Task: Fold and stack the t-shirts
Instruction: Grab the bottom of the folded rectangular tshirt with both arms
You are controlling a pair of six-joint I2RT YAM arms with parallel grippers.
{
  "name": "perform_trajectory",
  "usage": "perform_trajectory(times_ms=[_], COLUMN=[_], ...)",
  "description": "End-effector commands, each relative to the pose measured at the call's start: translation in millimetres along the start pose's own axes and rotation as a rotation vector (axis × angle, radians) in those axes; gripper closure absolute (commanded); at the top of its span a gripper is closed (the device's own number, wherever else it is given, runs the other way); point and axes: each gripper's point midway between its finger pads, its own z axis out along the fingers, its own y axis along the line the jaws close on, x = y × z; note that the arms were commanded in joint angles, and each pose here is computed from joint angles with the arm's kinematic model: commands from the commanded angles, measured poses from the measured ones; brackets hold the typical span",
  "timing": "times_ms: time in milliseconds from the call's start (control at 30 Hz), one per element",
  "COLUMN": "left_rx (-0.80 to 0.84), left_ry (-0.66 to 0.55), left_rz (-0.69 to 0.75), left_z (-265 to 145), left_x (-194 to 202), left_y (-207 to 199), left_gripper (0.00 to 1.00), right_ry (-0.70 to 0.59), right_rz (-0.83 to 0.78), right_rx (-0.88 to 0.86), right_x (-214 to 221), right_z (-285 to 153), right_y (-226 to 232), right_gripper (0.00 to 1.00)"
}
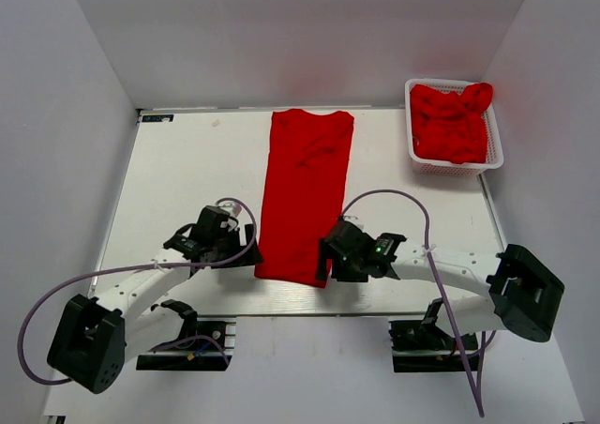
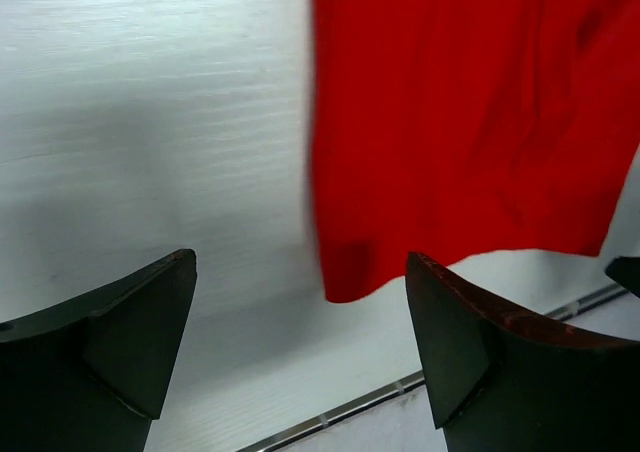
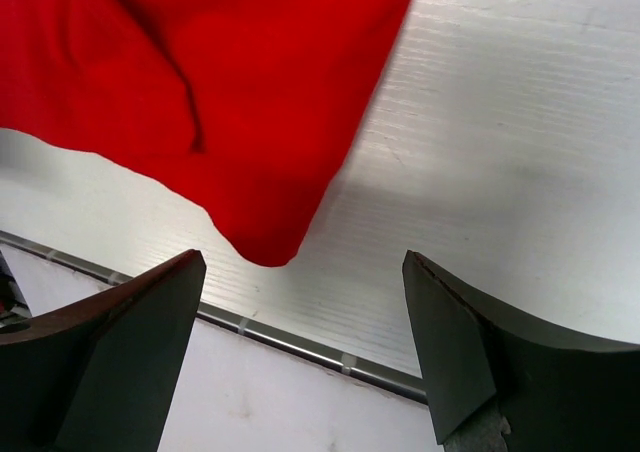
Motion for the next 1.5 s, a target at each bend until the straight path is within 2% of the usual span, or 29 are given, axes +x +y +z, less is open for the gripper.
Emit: perform_trajectory(times_ms=[0,167,367,500,533,667,733,767,900,933,967,1100,1200,1333,1467], left_rx=[0.125,0.12,0.023,0.041,0.041,0.033,-0.012,-0.02,-0.015,-0.01,-0.01,0.01,0.028,0.118,0.183], left_ry=[-0.04,-0.009,0.064,0.084,0.084,0.137,0.15,0.144,0.125,0.117,0.117,0.097,0.072,-0.033,-0.062], left_rz=[0.04,0.081,0.101,0.111,0.111,0.115,0.122,0.122,0.132,0.133,0.133,0.143,0.145,0.135,0.132], left_z=[3,12,21,25,25,28,27,27,27,28,28,25,14,-8,-18], left_x=[-8,-1,18,34,34,52,56,55,52,50,50,47,46,23,10], left_y=[-31,-38,-23,-21,-21,-17,-8,-7,-10,-11,-11,-17,-18,-41,-61], left_gripper=[0.06,0.1,0.28,0.4,0.46,0.54,0.64,0.64,0.77,0.84,1.0,1.0,1.0,1.0,1.0], right_ry=[-0.003,-0.006,-0.01,-0.014,-0.008,0.028,0.037,0.04,0.069,0.074,0.067,0.059,0.048,0.038,0.024], right_rz=[0.032,0.042,0.056,0.055,0.056,0.033,0.019,0.014,-0.02,-0.023,-0.033,-0.037,-0.041,-0.067,-0.134], right_rx=[-0.053,-0.046,-0.002,0.006,0.015,0.038,0.015,0.017,-0.019,-0.02,-0.029,0.015,0.037,-0.041,-0.105], right_x=[0,0,1,4,5,13,14,15,18,19,18,20,22,21,14], right_z=[5,15,20,21,22,25,25,26,30,30,30,25,17,7,-3], right_y=[13,12,3,-3,-5,-11,-7,-7,0,0,3,-12,-22,-10,3], right_gripper=[0.14,0.16,0.2,0.31,0.36,0.39,0.44,0.44,0.6,0.65,0.76,0.98,1.0,1.0,1.0])
